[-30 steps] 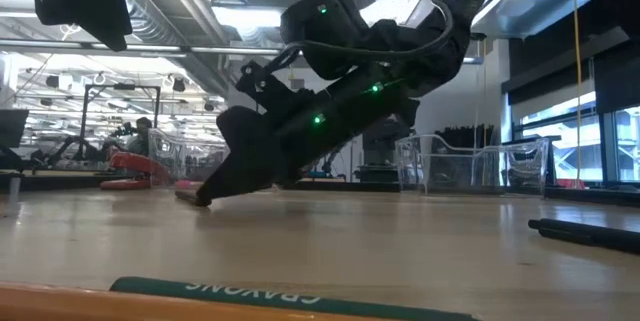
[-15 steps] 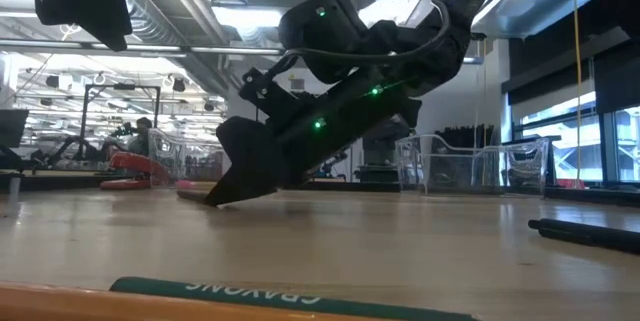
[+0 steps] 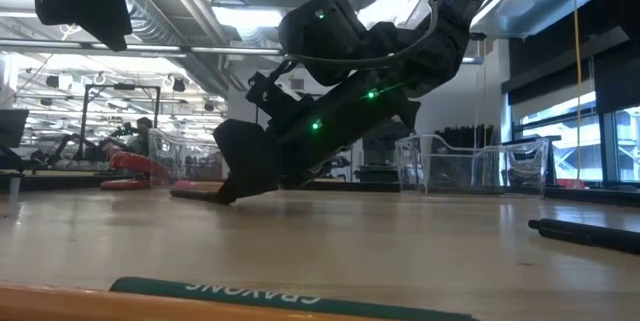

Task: Sort crayons/erasers/pens/pencils in bins
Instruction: Put the top black pen into the top right transparent bin

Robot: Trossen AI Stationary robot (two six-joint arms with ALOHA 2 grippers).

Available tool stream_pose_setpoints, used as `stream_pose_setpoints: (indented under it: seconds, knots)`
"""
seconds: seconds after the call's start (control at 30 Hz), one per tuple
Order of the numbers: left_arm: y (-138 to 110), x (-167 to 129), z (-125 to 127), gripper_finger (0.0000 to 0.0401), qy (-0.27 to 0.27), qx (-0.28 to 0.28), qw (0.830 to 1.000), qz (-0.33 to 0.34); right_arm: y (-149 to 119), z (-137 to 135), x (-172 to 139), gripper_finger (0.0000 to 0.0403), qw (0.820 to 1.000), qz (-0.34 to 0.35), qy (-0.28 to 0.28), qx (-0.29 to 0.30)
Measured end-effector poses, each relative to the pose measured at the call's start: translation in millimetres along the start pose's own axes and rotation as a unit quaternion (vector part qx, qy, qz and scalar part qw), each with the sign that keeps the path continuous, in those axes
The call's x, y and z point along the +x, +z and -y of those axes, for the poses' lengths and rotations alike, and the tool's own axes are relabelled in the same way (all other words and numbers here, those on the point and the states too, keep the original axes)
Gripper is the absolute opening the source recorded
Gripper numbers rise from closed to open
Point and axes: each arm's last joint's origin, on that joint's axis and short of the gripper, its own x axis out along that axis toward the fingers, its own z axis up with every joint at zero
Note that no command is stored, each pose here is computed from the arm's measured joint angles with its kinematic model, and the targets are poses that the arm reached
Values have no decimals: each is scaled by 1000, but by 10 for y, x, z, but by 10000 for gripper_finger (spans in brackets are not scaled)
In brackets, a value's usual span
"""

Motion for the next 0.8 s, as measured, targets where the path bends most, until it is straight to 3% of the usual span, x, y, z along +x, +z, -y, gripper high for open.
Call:
stream_pose_setpoints:
  seconds: [0.67, 0.8]
  knots:
    - [0, 0, 0, 110, 0, 0, 1000, 0, 48, -14, 7, 153, 999, 15, 51, -2]
    - [0, 0, 0, 110, 0, 0, 1000, 0, 59, 10, 14, 153, 999, 19, 37, 1]
